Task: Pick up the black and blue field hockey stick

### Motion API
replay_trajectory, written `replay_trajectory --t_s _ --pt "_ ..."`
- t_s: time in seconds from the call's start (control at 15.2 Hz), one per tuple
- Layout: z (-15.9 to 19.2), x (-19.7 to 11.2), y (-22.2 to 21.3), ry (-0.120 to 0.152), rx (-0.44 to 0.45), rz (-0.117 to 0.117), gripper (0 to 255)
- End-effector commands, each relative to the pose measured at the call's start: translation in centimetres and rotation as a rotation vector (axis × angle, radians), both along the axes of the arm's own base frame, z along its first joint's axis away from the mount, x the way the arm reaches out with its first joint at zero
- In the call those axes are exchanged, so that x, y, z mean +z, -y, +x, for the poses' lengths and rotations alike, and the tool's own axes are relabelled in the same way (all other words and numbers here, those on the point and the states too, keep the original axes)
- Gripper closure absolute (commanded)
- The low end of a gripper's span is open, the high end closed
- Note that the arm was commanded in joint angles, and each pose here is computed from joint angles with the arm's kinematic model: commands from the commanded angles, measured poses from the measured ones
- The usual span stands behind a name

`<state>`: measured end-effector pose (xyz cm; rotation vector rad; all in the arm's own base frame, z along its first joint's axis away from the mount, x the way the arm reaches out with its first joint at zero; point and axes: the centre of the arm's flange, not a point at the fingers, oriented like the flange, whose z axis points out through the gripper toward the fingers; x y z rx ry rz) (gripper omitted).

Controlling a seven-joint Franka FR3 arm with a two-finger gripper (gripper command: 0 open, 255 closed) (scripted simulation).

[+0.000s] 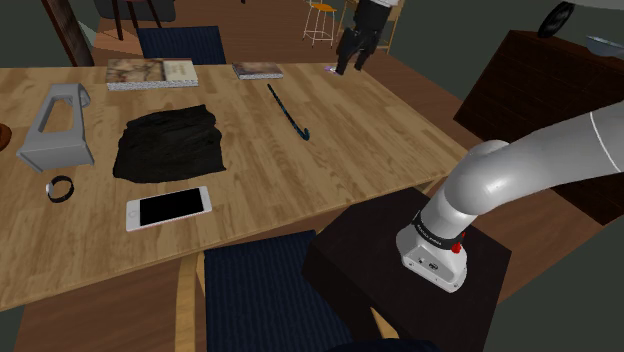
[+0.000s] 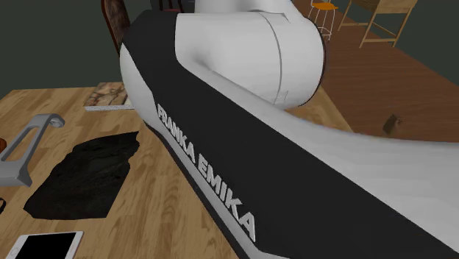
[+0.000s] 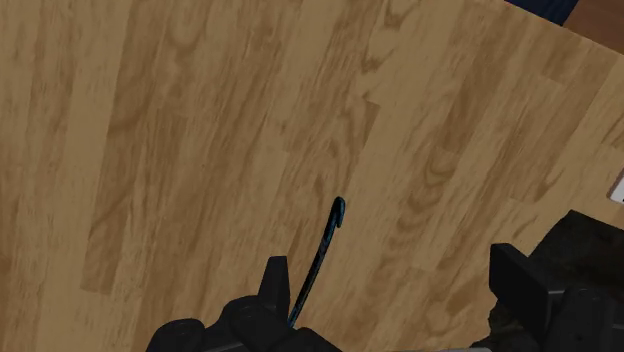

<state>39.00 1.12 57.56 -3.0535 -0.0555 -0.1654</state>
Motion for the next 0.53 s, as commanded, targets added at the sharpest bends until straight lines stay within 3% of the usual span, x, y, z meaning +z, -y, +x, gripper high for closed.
replay_trajectory --t_s 0.0,0.46 --pt "1.9 -1.7 -0.3 -0.011 -0.036 -0.006 0" --pt "9.3 -7.8 -0.8 -0.054 -0.158 -0.026 0"
